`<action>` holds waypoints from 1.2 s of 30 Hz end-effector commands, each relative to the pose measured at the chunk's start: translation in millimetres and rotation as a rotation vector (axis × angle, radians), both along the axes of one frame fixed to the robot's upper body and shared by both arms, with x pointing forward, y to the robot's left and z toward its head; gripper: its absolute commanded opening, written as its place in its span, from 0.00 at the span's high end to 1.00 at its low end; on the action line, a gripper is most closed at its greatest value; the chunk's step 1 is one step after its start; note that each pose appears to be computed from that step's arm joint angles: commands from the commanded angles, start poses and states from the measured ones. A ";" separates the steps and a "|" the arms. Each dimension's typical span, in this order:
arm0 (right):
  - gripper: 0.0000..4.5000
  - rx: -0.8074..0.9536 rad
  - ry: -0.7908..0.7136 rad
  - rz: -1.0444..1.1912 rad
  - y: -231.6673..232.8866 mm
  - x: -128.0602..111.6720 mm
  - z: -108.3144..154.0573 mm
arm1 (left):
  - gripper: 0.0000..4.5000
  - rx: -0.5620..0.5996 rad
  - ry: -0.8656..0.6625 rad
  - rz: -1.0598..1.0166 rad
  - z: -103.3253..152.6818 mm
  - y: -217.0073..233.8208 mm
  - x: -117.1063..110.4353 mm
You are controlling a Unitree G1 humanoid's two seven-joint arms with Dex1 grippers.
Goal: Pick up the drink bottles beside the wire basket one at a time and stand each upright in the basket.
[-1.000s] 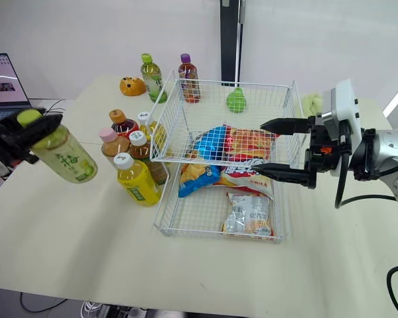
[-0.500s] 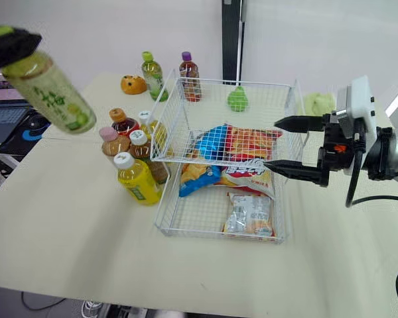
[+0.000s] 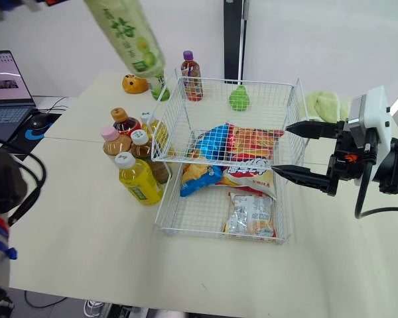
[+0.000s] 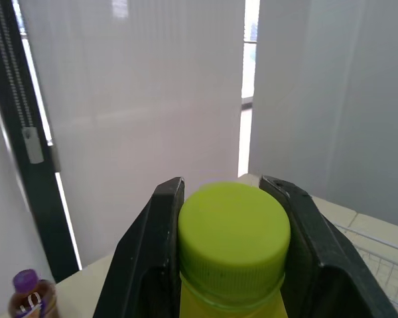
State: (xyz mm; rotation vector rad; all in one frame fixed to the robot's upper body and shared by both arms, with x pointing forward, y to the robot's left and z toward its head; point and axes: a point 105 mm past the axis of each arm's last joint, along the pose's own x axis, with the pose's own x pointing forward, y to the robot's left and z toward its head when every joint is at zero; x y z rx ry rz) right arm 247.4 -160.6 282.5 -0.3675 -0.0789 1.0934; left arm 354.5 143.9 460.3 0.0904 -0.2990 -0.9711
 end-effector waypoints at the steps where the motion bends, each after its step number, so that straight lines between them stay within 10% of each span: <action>1: 0.00 0.004 -0.070 -0.043 -3.6 -6.8 13.4 | 0.69 0.024 -0.145 -0.095 26.3 -35.4 -12.9; 16: 0.00 0.069 -0.108 -0.288 -35.3 -14.2 18.6 | 0.69 0.080 -0.086 -0.278 -33.4 -178.6 18.1; 36: 0.00 0.089 -0.118 -0.345 -34.6 -24.8 17.4 | 0.61 0.085 -0.070 -0.222 -61.2 -214.3 31.7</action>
